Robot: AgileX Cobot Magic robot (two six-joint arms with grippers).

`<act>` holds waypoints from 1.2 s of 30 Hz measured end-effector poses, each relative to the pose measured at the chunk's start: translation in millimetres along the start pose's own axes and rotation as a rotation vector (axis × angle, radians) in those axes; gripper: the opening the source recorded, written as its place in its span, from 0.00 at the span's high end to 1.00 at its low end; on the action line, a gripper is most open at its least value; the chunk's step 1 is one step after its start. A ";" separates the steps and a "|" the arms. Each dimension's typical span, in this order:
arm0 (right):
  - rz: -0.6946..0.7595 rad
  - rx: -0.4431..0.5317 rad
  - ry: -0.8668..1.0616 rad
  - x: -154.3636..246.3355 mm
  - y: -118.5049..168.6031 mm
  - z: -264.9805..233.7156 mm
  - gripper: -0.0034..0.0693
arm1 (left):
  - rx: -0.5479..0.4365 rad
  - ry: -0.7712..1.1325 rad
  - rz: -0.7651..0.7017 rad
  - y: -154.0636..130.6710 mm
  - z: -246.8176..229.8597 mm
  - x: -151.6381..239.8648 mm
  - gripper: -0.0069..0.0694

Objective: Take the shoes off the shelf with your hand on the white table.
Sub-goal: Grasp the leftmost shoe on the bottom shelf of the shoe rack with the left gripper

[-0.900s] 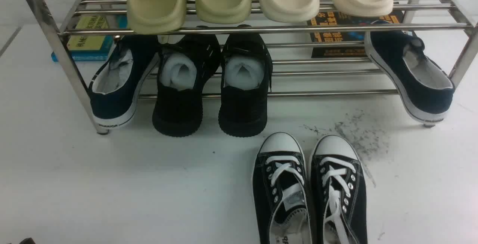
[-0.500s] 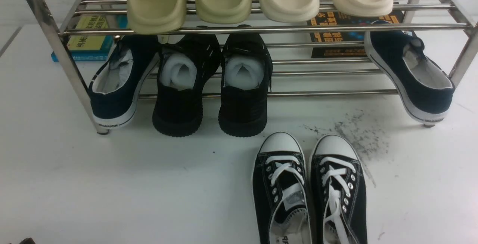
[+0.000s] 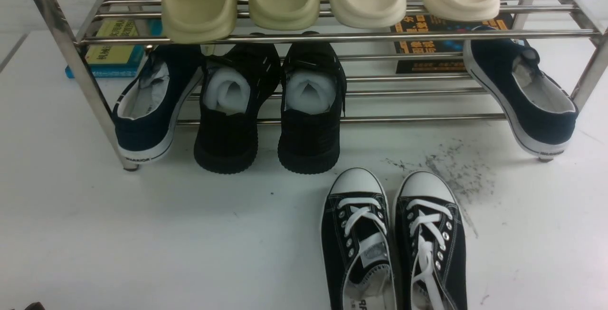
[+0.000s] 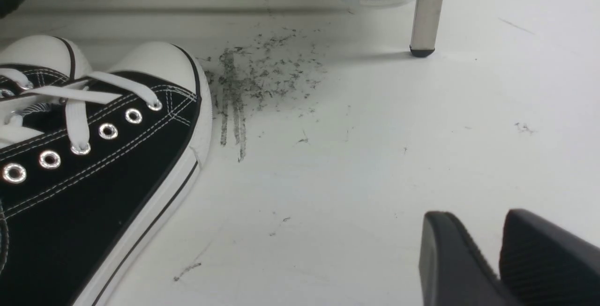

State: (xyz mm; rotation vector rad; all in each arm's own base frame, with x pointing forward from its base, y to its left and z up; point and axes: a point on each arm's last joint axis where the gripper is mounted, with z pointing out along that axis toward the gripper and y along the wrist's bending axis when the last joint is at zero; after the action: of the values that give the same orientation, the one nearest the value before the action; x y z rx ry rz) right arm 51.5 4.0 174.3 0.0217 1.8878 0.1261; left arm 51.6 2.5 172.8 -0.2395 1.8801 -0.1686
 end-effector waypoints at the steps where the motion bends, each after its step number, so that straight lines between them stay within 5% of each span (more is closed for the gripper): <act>1: 0.000 0.000 0.000 0.0 0.0 0.0 0.68 | 0.000 0.000 0.000 0.0 0.0 0.0 0.59; 15: 0.000 0.000 0.000 0.0 0.0 0.0 0.68 | 0.008 0.004 -0.036 -0.8 0.0 0.3 0.59; 19: 0.000 0.000 0.000 0.0 0.0 0.0 0.67 | 0.082 0.038 -0.375 -7.9 -0.4 2.0 0.59; 20: 0.000 0.000 0.000 0.0 0.0 0.0 0.67 | 0.113 0.064 -0.532 -11.2 -0.7 2.9 0.59; 21: 0.000 0.000 0.000 0.0 0.0 0.0 0.67 | 0.181 0.143 -0.886 -19.5 -2.1 4.7 0.59; 25: 0.001 0.000 0.000 0.0 0.0 0.0 0.67 | 0.240 0.234 -1.271 -27.3 -3.4 5.5 0.59; 29: 0.000 0.000 0.000 0.0 0.0 0.0 0.67 | 0.254 0.244 -1.344 -28.4 -3.3 5.3 0.59; 36: 0.001 0.000 0.000 0.0 0.0 0.0 0.67 | 0.277 0.155 -1.264 -26.2 -3.6 -2.6 0.64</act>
State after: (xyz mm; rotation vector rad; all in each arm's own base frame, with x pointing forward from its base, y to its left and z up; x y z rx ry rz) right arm 51.5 4.1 174.3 0.0225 1.8879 0.1273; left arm 51.1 -22.2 182.5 -1.2153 1.5667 -1.3063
